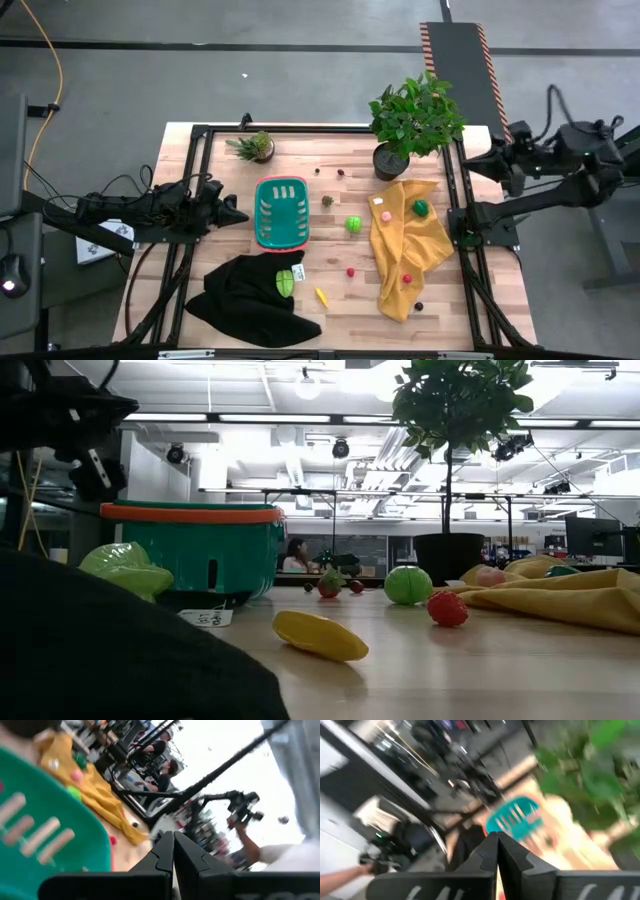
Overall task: Pick and placing Produce into tupperware
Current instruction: Put the bottom red cherry in the green basket
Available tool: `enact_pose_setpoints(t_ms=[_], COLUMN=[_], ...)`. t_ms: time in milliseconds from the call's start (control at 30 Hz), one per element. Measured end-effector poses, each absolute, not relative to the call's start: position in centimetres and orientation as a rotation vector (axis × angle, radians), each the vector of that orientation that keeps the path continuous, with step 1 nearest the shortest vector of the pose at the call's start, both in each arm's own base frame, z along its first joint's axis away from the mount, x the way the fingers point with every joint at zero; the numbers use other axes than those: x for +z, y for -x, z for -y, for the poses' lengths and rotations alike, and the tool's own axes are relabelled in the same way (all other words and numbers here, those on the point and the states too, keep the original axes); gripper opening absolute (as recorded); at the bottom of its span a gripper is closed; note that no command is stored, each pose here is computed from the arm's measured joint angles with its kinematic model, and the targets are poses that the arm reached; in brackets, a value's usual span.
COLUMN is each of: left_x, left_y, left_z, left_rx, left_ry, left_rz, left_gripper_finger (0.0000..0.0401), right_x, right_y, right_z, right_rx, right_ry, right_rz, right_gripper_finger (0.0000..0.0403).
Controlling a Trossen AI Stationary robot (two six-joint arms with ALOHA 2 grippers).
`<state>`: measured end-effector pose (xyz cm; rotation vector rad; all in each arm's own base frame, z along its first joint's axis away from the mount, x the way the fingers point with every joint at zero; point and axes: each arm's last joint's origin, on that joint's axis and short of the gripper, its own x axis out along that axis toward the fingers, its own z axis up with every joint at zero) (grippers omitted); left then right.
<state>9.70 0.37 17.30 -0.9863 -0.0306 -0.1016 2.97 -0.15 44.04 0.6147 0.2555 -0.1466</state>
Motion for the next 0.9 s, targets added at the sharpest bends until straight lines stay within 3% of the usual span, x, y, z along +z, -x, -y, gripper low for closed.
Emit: enact_pose_setpoints(t_ms=[233,633,900], left_x=[17.3,17.0,16.8], left_y=[-9.7,-9.7,-9.7], left_z=[-0.5,-0.7,-0.7], left_rx=[-0.079,-0.002,0.01], left_ry=[1.123,1.129,1.131], left_rz=[0.04,0.055,0.037], left_gripper_finger=[0.0001,0.0001,0.0001], right_x=[42.7,38.7,35.7], right_y=[-4.7,-7.7,-10.2], right_z=[-0.1,-0.6,-2.2], right_rx=[-0.277,-0.394,-0.226], right_ry=[-0.676,-0.722,-0.727], right_rz=[-0.604,-0.848,-0.954], right_gripper_finger=[0.0,0.0,0.0])
